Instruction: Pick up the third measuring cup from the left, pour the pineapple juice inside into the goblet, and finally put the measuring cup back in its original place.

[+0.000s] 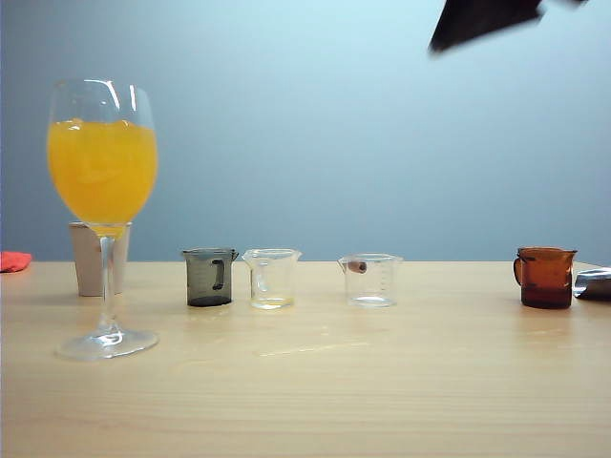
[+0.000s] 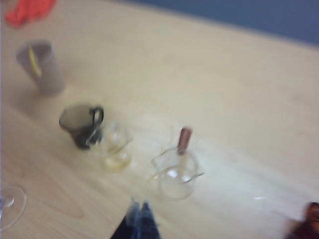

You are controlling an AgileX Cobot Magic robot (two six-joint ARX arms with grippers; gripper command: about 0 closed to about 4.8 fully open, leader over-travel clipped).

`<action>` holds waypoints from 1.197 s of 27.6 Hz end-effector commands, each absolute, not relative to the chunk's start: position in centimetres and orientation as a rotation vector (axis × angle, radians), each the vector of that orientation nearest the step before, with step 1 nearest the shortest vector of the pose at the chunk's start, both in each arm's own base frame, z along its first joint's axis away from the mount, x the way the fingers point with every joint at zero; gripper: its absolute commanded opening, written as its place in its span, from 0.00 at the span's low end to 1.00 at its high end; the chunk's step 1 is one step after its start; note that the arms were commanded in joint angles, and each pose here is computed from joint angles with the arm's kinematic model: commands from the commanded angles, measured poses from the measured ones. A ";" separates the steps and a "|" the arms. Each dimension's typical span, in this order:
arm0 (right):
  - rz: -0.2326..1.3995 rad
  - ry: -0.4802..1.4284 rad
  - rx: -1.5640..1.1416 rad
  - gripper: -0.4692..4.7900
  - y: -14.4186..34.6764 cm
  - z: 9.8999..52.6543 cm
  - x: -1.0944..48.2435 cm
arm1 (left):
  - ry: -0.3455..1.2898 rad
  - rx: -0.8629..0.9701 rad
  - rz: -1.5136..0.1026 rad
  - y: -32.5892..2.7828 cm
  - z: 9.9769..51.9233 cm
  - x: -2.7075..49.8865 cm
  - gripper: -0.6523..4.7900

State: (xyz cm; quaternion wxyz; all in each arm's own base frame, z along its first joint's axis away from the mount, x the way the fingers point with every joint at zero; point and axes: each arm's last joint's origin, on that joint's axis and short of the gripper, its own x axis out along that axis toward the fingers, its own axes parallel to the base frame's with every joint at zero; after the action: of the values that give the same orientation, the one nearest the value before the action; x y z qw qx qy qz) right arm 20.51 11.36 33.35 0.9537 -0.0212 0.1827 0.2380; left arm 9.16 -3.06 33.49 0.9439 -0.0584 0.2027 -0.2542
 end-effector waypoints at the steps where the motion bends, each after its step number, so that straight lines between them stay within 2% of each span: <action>1: 0.467 0.299 -0.082 0.09 9.9 34.7 18.0 | 0.342 -0.103 -0.440 -2.6 33.7 8.2 0.11; 5: 0.441 0.198 -0.121 0.09 8.3 34.7 15.3 | 0.264 -0.095 -0.371 -2.1 32.9 7.2 0.11; 9: 0.438 0.049 -0.079 0.09 6.6 32.0 12.3 | 0.165 -0.098 -0.371 -1.9 30.9 6.3 0.11; 14: 0.369 0.005 -0.064 0.09 5.5 28.4 10.7 | 0.068 -0.100 -0.321 -1.8 28.3 6.4 0.11; 18: 0.441 -0.028 -0.046 0.09 5.0 26.9 9.3 | -0.034 -0.108 -0.252 -1.7 25.4 7.1 0.11; 28: 0.467 -0.023 -0.045 0.09 4.6 26.7 8.4 | -0.062 -0.112 -0.254 -2.2 20.8 9.0 0.11; 33: 0.467 -0.023 -0.045 0.09 4.6 26.7 8.4 | -0.052 -0.112 -0.253 -2.2 20.0 9.2 0.11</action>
State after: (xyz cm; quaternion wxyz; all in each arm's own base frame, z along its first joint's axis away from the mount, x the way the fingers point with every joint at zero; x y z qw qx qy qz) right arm 8.40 4.62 26.47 0.9723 -0.0257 -0.0055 0.2322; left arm 9.27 -2.22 19.63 0.9905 -0.0541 -0.0113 -0.1257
